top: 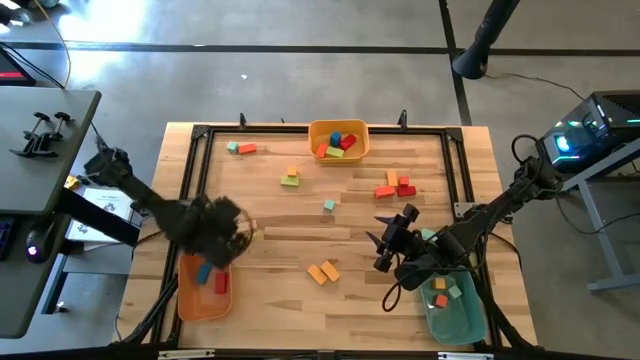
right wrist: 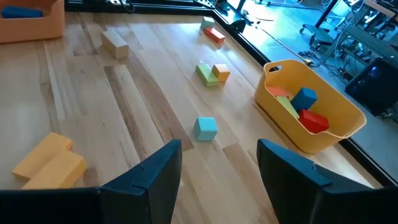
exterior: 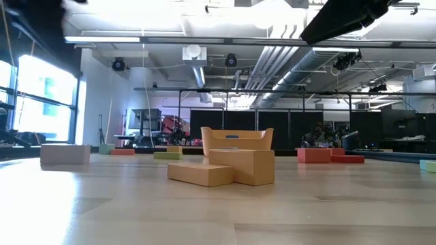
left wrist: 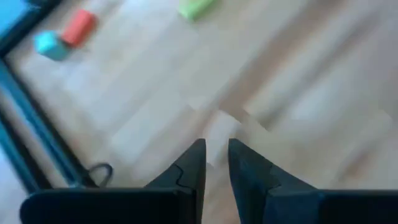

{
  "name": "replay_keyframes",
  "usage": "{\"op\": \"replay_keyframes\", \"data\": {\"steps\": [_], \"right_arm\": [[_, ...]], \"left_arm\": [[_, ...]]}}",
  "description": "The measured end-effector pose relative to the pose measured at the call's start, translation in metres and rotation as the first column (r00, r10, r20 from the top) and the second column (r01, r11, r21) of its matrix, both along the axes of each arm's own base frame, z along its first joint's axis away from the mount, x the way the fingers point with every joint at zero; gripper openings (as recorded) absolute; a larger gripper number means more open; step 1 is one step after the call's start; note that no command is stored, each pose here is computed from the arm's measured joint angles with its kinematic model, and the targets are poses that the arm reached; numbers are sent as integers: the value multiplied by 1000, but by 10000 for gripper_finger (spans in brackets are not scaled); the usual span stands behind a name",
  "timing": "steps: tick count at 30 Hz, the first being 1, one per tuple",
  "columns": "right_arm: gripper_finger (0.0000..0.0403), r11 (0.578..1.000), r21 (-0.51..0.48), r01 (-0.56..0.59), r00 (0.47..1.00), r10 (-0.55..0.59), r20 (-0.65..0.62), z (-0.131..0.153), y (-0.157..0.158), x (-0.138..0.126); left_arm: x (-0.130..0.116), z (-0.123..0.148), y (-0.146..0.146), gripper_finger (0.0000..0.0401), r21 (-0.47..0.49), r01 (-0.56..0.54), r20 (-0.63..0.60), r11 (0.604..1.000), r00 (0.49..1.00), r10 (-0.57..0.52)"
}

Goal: Sort blocks by size
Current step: Put the orange narrow rectangular block into the orange bin

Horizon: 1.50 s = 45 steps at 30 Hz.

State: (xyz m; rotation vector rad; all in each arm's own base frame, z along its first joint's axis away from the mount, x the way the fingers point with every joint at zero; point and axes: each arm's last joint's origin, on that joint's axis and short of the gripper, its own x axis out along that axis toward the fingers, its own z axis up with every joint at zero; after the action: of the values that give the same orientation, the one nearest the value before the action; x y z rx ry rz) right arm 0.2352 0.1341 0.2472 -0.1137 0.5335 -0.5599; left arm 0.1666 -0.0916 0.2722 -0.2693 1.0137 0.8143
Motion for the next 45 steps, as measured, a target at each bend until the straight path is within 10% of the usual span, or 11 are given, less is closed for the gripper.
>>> {"op": "replay_keyframes", "data": {"steps": [14, 25, 45], "right_arm": [[206, 1000, -3, -12, 1000, 12, -16, 0, 0, 0], [206, 1000, -27, -9, 999, 8, -39, -1, -4, 1], [206, 999, 17, 44, 997, -43, -67, -2, -23, 11]], "left_arm": [[50, -8, 152, 170, -23, -113, -103, 993, 989, 110], [41, -76, 281, 224, -203, -169, -393, 964, 916, 78], [56, -138, 364, 227, -289, 15, -588, 957, 787, -190]]}}
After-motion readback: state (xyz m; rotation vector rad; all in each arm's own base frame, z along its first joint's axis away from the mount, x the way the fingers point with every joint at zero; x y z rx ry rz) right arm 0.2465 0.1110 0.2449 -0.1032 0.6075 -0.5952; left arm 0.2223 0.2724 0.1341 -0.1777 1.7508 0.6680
